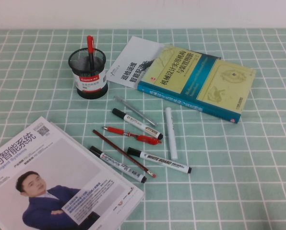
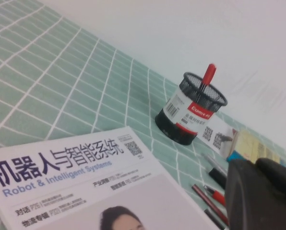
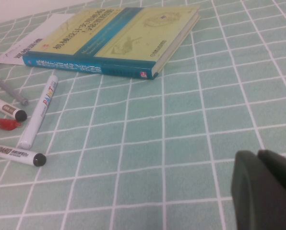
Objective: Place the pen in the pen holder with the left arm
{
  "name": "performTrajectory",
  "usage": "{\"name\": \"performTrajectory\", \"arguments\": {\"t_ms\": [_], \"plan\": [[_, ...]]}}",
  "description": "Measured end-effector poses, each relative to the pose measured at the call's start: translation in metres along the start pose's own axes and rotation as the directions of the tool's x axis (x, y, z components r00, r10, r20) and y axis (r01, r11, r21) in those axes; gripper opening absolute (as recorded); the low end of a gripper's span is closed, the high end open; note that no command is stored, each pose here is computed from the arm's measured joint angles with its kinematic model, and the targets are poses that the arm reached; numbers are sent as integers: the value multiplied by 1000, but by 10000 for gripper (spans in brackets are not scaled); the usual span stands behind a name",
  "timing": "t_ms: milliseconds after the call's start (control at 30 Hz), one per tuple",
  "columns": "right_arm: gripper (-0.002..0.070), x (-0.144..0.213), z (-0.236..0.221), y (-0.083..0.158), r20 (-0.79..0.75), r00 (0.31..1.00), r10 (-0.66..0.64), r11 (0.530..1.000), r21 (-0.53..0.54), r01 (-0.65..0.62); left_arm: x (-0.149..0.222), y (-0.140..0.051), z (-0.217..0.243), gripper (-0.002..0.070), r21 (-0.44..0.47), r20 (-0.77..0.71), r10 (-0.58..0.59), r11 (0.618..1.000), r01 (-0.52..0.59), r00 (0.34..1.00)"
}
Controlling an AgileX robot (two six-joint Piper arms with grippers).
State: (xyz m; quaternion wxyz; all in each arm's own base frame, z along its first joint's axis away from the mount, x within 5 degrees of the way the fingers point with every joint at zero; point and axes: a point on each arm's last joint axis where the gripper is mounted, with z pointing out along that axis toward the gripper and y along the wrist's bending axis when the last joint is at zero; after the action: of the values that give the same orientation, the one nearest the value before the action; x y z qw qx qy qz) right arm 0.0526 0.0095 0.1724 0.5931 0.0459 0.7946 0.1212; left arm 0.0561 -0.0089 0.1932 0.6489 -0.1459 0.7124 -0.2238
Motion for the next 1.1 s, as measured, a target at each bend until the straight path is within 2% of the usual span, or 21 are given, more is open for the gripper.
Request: {"name": "performTrajectory", "arguments": {"t_ms": [333,500,667,900,1100], "plan": [[-20,0,0,0,0,1000,0,1000,0,0,0,-2,-1,-4,3,-27,-55,998,55,998],[-20,0,0,0,0,1000,0,1000,0,0,-26,-22,-2,-4,12,-90,-51,999,52,995],[-20,0,0,0,0,1000,0,1000,0,0,-54,-43,8,-4,1,-230,44,999,-45,972],[-20,0,0,0,0,1000,0,1000,0,0,-79,-64,40,-4,19,-516,164,983,-180,841],[-20,0,0,0,0,1000,0,1000,0,0,-85,-71,73,-4,113,-657,272,957,-265,703]]}}
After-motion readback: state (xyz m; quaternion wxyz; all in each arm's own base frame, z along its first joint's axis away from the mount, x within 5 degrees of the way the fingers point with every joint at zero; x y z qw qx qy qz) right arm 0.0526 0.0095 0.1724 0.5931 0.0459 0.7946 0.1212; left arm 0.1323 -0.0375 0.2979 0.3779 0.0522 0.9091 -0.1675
